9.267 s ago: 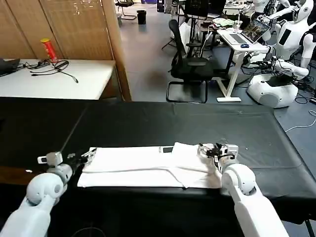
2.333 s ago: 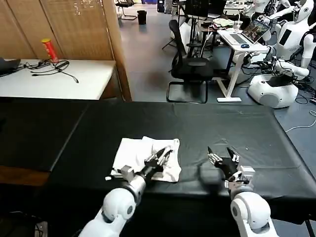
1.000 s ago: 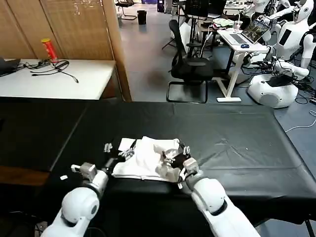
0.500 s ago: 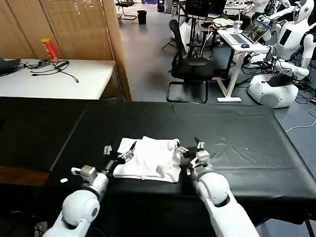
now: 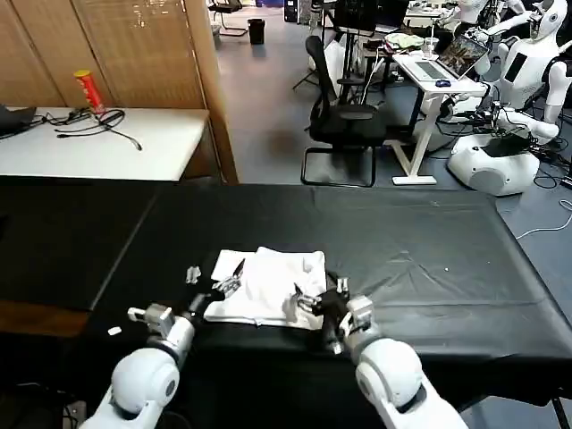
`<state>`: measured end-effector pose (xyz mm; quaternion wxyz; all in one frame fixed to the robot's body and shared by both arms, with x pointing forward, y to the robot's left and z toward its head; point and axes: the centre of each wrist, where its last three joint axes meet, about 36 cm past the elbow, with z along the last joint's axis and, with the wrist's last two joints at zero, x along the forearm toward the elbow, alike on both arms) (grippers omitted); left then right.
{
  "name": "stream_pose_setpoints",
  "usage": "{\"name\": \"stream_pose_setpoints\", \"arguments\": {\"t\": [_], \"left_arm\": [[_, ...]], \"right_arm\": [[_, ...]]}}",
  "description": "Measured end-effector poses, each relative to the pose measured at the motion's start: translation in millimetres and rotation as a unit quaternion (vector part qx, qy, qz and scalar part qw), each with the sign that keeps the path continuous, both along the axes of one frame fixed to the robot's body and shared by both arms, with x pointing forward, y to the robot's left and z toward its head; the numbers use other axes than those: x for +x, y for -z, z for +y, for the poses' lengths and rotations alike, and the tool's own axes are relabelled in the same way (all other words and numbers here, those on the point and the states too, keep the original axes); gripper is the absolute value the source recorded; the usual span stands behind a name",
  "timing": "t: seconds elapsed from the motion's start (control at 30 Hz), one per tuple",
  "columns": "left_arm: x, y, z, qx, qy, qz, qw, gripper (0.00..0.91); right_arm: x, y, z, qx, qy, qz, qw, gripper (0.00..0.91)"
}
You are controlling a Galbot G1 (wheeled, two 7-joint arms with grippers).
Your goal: Fold and organize the clothes.
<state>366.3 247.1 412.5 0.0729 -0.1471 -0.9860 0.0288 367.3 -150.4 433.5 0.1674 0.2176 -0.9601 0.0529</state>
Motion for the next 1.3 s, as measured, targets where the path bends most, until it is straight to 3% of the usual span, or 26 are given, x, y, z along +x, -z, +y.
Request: {"name": "stream_pose_setpoints", "arguments": {"t": [0.23, 0.57, 0.87, 1.0, 1.13, 1.23, 1.3], "left_arm": [[-2, 2.5, 0, 0.002, -0.001, 0.001, 1.0, 0.878], [-9, 7.1, 1, 0.0, -0.001, 0.003, 1.0, 0.878], [-10, 7.8, 3, -0.003, -0.004, -0.001, 1.0, 0.878], [-9, 11.1, 5, -0.004, -0.005, 0.0, 1.0, 0.878], [-8, 15.1, 5, -0.006, -0.006, 0.0, 1.0, 0.878], [-7, 17.7, 8, -0.009, -0.009, -0.001, 1.0, 0.878], [-6, 18.8, 11, -0.014, -0.012, -0.002, 1.0, 0.878]], "right_arm": [[-17, 8.8, 14, -0.05, -0.051, -0.023, 0.997, 0.878], [-18, 18.8, 26, -0.08, -0.007, -0.027, 0.996, 0.878], [-40, 17.3, 18, -0.065, 0.078, -0.022, 0.995, 0.878], [-57, 24.2, 8, -0.1, 0.137, -0.003, 0.986, 0.878], [-68, 33.2, 0, -0.108, 0.17, 0.027, 0.979, 0.878], [-77, 33.8, -8, -0.093, 0.181, 0.032, 0.979, 0.878], [-83, 29.8, -13, -0.07, 0.184, 0.027, 0.98, 0.878]]}}
